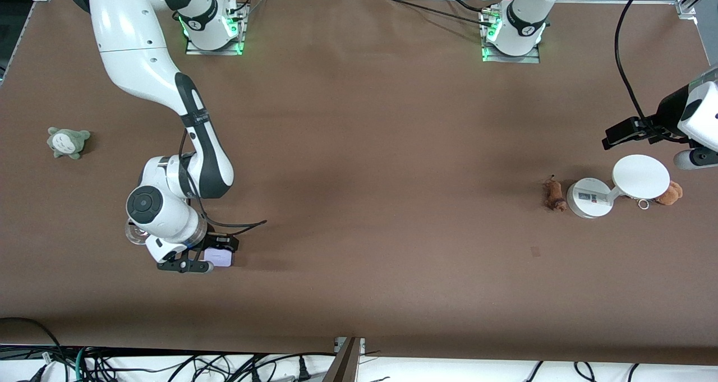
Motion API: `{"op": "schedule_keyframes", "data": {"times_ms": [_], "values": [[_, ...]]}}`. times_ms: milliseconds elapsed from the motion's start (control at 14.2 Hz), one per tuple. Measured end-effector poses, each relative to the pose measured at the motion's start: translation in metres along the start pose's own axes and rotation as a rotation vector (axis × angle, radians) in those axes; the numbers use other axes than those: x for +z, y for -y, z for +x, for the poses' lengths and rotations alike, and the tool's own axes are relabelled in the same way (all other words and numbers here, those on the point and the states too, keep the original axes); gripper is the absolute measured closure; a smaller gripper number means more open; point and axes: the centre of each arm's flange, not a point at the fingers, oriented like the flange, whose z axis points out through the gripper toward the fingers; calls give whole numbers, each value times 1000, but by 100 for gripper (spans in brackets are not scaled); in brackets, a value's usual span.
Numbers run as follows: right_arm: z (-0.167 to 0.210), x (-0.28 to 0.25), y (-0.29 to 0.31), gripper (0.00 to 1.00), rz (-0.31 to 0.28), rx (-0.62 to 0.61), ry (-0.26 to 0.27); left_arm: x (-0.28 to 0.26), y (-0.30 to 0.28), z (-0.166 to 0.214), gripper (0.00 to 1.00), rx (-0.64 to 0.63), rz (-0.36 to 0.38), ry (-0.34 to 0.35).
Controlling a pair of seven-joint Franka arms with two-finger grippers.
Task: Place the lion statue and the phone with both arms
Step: 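Lower the phone beside the glass cup and open the right gripper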
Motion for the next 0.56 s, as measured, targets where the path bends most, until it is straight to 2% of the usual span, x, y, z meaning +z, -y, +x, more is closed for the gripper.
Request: {"op": "schedule_keyframes", "data": {"times_ms": [424, 565], "values": [[-14, 15, 7, 17, 9, -55, 31, -3, -2, 0, 0, 3, -1, -4], [-19, 14, 4, 3, 9, -55, 40, -5, -5, 0, 0, 10, -1, -6]]}}
